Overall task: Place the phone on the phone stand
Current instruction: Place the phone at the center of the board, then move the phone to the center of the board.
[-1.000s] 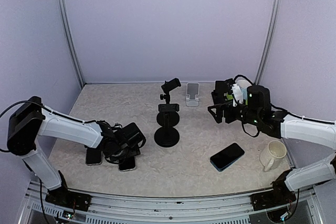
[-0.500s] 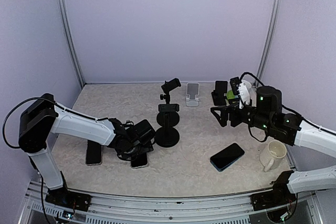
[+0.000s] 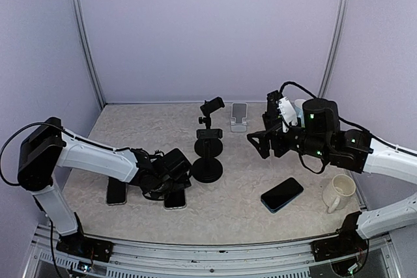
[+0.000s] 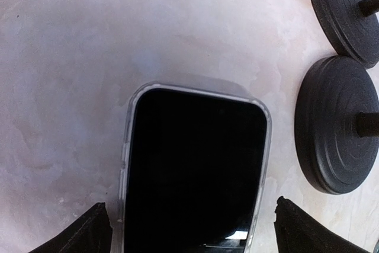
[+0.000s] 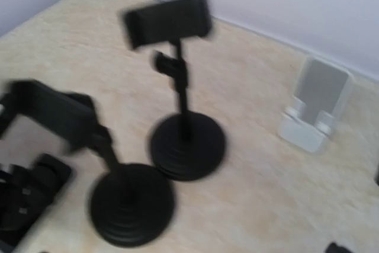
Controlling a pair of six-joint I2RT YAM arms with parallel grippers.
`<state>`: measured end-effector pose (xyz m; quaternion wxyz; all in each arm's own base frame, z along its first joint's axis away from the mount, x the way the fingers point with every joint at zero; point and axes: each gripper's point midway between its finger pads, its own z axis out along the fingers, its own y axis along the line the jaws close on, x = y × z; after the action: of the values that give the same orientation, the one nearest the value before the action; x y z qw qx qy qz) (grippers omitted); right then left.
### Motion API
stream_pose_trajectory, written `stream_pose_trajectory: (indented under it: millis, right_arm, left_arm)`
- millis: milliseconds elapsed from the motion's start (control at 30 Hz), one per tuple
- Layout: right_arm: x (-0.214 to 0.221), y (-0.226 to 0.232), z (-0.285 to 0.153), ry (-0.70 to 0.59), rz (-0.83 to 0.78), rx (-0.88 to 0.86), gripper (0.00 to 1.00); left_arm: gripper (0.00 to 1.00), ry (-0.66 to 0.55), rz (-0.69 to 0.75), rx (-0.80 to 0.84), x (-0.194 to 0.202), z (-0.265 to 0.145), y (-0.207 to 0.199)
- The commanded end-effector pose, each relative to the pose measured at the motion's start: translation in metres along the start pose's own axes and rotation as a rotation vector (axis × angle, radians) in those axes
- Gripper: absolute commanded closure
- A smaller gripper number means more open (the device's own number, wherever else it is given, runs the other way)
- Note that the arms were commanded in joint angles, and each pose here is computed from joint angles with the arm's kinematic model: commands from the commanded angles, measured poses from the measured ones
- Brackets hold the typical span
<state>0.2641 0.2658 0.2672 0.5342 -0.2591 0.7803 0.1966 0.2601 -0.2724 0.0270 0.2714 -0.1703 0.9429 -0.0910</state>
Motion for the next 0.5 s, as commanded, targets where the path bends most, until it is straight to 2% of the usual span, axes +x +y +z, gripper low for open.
stream_pose_trajectory:
  millis: [0,167,267,467]
  right_arm:
    - [-0.015,0.034,-0.006,0.001,-0.056,-0.055,0.0]
    - [-0.011,0.098,-0.001,0.025,-0.122,-0.206,0.0]
    - [-0.005,0.129,0.006,0.043,-0.159,-0.24,0.0]
    - [0.007,0.157,0.031,0.099,-0.143,-0.211,0.0]
  left_arm:
    - [0.06,0.003,-0.035,0.042,0.001,-0.016,0.006]
    - [0.04,-0.026,-0.054,0.067,-0.005,-0.03,0.021]
    - [0.04,-0.073,-0.071,0.066,-0.016,-0.043,0.032]
    - [0.03,-0.186,-0.108,0.029,-0.042,-0.072,0.062]
